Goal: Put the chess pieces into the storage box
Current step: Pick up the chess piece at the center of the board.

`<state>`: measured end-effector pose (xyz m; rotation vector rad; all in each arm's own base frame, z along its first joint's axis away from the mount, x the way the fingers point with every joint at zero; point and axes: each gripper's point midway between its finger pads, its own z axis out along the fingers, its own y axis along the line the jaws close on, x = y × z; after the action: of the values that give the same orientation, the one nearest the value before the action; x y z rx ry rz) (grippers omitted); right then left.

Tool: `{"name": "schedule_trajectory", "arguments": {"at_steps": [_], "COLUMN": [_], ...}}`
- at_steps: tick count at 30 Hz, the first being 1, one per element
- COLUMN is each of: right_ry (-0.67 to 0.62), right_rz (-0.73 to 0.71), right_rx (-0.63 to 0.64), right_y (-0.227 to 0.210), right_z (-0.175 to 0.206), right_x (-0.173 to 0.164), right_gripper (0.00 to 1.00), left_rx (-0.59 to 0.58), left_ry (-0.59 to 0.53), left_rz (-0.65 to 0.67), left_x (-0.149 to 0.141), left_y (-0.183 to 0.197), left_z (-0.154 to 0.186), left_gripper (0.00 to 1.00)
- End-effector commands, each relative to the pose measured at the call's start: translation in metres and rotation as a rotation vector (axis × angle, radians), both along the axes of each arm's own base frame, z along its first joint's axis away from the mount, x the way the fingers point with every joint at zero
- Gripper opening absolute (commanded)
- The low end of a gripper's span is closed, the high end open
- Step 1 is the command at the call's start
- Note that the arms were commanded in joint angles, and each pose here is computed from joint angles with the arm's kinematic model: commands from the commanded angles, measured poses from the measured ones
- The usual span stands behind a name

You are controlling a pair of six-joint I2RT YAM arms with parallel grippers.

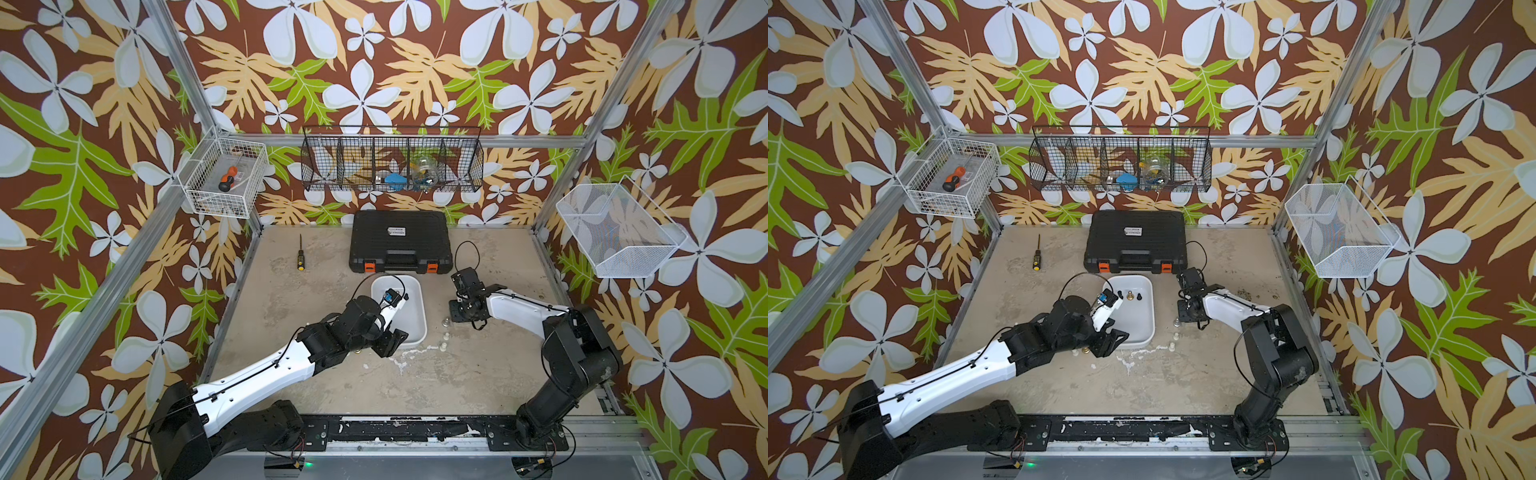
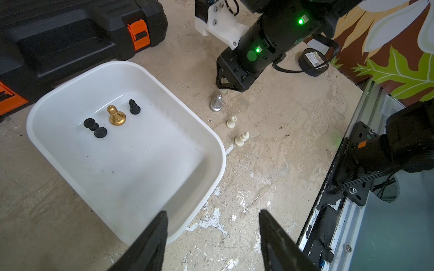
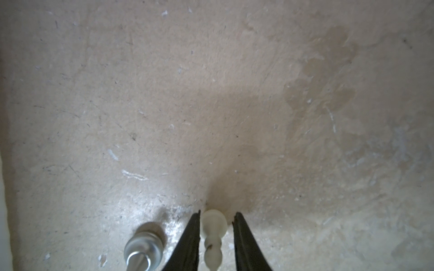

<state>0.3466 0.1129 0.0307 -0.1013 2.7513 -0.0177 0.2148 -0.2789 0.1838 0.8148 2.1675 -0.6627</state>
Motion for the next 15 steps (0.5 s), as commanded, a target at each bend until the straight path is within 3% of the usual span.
{"name": "schedule_trajectory", "arguments": {"at_steps": [1,9,15], "right_ry": [-0.01,-0.005,-0.022], "right_rz": [0.009,0.01,0.01], "right_rx": [0.011,0.016,0.023], "right_y": [0.004,0.004,0.005], "right_z": [0.002,0.003,0.013], "right_x": [0.004,0.002,0.004], "right_gripper": [0.24,0.11,0.1], "left_rx": [-0.006,-0.001,-0.002], "left_ry": [-0.02,-0.019,-0.029], "left_rz": [-0.003,0.001,0.01], "left_x": [0.001,0.002,0.003], "left_y": [-0.001,0.0,0.002], "left_z": [0.004,0.004,0.006], "left_gripper": [0.64,0.63,0.64]}}
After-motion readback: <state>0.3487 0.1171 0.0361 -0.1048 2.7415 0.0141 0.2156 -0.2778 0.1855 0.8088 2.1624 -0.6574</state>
